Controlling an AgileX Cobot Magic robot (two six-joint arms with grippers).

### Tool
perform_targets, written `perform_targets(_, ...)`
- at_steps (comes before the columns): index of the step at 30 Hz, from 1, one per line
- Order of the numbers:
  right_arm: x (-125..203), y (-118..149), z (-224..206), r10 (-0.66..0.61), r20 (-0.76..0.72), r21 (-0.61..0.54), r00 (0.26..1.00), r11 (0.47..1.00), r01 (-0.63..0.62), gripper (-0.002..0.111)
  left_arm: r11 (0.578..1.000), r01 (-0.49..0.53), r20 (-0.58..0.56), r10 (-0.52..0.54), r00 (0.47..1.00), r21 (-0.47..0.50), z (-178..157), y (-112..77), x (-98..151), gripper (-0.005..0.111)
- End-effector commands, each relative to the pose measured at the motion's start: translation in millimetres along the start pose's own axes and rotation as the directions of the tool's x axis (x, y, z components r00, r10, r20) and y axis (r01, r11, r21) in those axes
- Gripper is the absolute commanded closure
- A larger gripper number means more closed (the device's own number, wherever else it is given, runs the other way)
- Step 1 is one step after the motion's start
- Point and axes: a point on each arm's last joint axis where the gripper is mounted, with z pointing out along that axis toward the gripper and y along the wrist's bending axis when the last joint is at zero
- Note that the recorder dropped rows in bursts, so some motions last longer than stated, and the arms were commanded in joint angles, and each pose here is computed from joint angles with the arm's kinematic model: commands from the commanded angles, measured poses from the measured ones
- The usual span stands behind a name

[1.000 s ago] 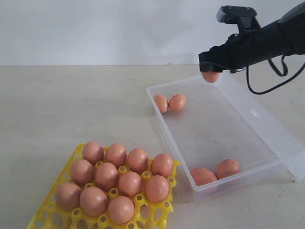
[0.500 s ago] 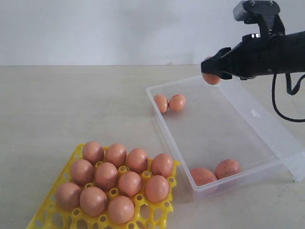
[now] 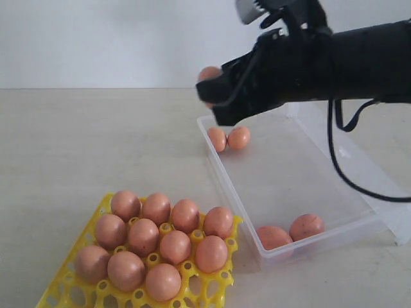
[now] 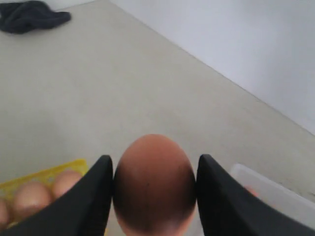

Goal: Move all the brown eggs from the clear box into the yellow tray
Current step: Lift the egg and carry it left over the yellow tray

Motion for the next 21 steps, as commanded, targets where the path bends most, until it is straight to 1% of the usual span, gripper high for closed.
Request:
perform_targets(1,-6,44,9,-0.091,-0.004,-0.088,0.996,0.992,0.090,0.109,1.000,-0.004,0.005,0.004,1.000,0.001,0,0.0,1,0.103)
perform_targets(2,-7,53,11,-0.115,-0.011,-0.085,0.993,0.990,0.113,0.109,1.000,-0.004,0.005,0.004,1.000,0.001,0,0.0,1,0.103)
perform_targets(4,-7,66,15,-0.169,-0.039,-0.028,0.985,0.985,0.168,0.109,1.000,-0.004,0.005,0.004,1.000,0.001,0,0.0,1,0.103)
perform_targets(6,-8,75,16,-0.241,-0.090,0.107,0.966,0.962,0.250,0.109,1.000,-0.004,0.005,0.004,1.000,0.001,0,0.0,1,0.103)
perform_targets(7,-8,79,15,-0.292,-0.117,0.161,0.949,0.938,0.308,0.109,1.000,-0.004,0.005,0.004,1.000,0.001,0,0.0,1,0.103)
perform_targets(8,-9,83,13,-0.353,-0.157,0.231,0.922,0.895,0.382,0.109,1.000,-0.004,0.005,0.004,1.000,0.001,0,0.0,1,0.103)
perform_targets(10,-11,92,10,-0.431,-0.210,0.291,0.877,0.829,0.477,0.109,1.000,-0.004,0.005,0.004,1.000,0.001,0,0.0,1,0.103)
perform_targets(11,-11,94,7,-0.468,-0.249,0.328,0.848,0.783,0.529,0.109,1.000,-0.004,0.005,0.004,1.000,0.001,0,0.0,1,0.103)
perform_targets(12,-12,97,5,-0.485,-0.267,0.348,0.833,0.757,0.553,0.109,1.000,-0.004,0.005,0.004,1.000,0.001,0,0.0,1,0.103)
perform_targets(14,-13,94,0,-0.471,-0.307,0.415,0.827,0.716,0.562,0.109,1.000,-0.004,0.005,0.004,1.000,0.001,0,0.0,1,0.103)
perform_targets(18,-13,78,-9,-0.411,-0.384,0.539,0.827,0.627,0.562,0.109,1.000,-0.004,0.005,0.004,1.000,0.001,0,0.0,1,0.103)
perform_targets(20,-13,67,-16,-0.362,-0.429,0.608,0.828,0.562,0.561,0.109,1.000,-0.004,0.005,0.004,1.000,0.001,0,0.0,1,0.103)
perform_targets(21,-13,60,-18,-0.335,-0.441,0.635,0.832,0.538,0.554,0.109,1.000,-0.004,0.005,0.004,1.000,0.001,0,0.0,1,0.103)
